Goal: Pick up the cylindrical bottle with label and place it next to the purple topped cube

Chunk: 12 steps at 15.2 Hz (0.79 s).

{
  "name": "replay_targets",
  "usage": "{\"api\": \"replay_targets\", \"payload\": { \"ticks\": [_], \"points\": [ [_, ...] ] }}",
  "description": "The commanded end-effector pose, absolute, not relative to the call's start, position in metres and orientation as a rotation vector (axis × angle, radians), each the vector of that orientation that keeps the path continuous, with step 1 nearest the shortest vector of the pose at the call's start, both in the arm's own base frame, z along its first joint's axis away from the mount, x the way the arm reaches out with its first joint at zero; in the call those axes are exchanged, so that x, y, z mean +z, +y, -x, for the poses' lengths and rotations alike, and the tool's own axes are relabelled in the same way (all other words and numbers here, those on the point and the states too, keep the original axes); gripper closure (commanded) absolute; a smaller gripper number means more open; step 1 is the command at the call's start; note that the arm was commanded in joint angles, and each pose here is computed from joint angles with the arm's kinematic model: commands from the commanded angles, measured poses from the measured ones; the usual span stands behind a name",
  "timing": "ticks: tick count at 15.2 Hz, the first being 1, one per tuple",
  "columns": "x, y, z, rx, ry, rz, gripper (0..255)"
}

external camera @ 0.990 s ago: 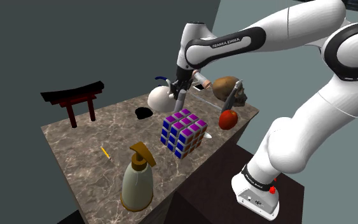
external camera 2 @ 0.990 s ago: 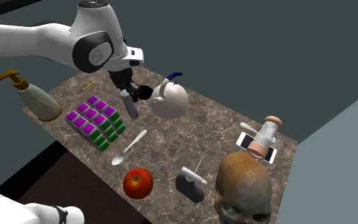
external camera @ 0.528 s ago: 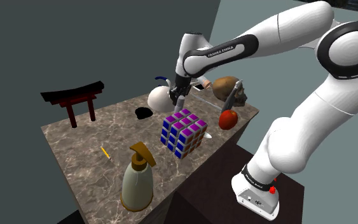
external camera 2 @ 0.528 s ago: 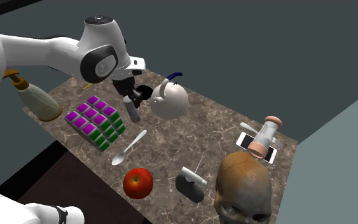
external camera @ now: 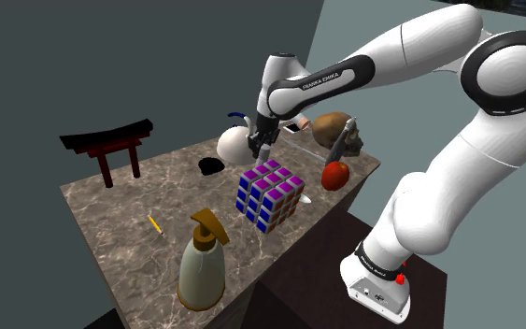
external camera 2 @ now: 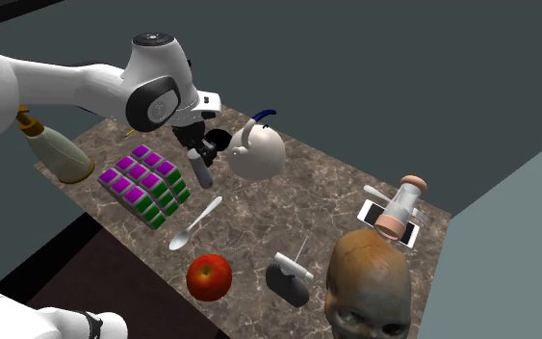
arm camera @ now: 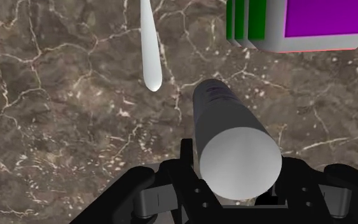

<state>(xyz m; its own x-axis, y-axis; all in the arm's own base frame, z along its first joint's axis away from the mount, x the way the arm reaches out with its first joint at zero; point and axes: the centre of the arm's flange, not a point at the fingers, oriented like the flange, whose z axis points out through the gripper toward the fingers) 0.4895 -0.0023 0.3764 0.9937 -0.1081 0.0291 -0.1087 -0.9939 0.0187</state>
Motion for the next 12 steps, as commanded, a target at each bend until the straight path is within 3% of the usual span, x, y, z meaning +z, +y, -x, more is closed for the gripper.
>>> {"api": "replay_targets", "payload": {
  "ticks": [1, 2, 3, 8, 12],
  "points": [
    [0.376, -0.002, -0.49, 0.044, -0.169, -3.116, 255],
    [0.376, -0.002, -0.49, 0.044, -0.169, -3.116, 255],
    [0.376, -0.002, -0.49, 0.044, -0.169, -3.116, 0],
    [0.376, -0.002, -0.49, 0.044, -0.169, -3.116, 0],
    [0.426, -0.001, -0.488, 0.044, -0.169, -3.116, 0]
  ]
}}
